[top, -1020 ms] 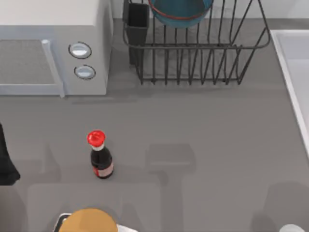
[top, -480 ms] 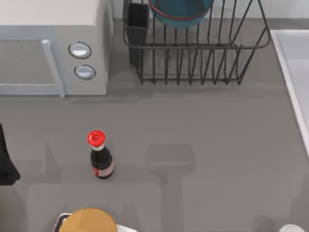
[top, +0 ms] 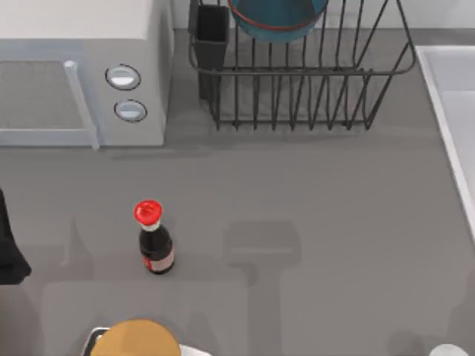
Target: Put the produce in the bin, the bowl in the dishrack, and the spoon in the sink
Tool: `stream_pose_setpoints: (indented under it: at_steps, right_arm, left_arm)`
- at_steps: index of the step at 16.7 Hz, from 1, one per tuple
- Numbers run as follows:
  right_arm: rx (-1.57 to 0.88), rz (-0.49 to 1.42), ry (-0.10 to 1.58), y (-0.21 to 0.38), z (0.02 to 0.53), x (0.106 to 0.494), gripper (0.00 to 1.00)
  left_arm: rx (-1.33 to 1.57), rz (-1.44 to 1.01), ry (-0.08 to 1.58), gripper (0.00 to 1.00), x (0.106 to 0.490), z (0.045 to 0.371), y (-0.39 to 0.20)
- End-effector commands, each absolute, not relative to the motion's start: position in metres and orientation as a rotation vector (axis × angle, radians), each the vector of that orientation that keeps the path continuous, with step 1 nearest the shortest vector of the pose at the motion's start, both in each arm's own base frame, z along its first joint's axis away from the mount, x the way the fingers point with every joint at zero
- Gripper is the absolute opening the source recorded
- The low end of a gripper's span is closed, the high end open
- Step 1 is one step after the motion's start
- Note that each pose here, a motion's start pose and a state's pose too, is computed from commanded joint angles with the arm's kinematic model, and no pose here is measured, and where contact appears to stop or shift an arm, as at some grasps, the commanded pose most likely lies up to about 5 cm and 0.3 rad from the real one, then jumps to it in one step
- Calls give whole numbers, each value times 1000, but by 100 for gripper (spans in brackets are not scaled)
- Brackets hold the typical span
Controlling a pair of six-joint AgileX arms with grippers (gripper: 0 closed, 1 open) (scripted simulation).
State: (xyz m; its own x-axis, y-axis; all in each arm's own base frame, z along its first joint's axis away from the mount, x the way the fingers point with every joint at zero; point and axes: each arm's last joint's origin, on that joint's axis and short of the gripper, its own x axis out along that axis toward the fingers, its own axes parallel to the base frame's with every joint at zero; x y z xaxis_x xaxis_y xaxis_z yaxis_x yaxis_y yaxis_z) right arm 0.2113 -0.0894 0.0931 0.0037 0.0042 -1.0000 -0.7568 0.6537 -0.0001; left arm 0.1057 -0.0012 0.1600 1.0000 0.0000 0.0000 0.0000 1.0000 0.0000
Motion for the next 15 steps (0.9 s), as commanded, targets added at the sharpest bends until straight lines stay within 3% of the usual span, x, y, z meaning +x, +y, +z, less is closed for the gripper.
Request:
stream_pose_setpoints:
  at_steps: [13,15]
  right_arm:
    - [-668,672,1460,-89,93,211,2]
    - [-668,672,1460,-89,93,211,0]
  left_arm:
    - [0,0,0,100,106,160,-1]
    - [0,0,0,100,106,160,-1]
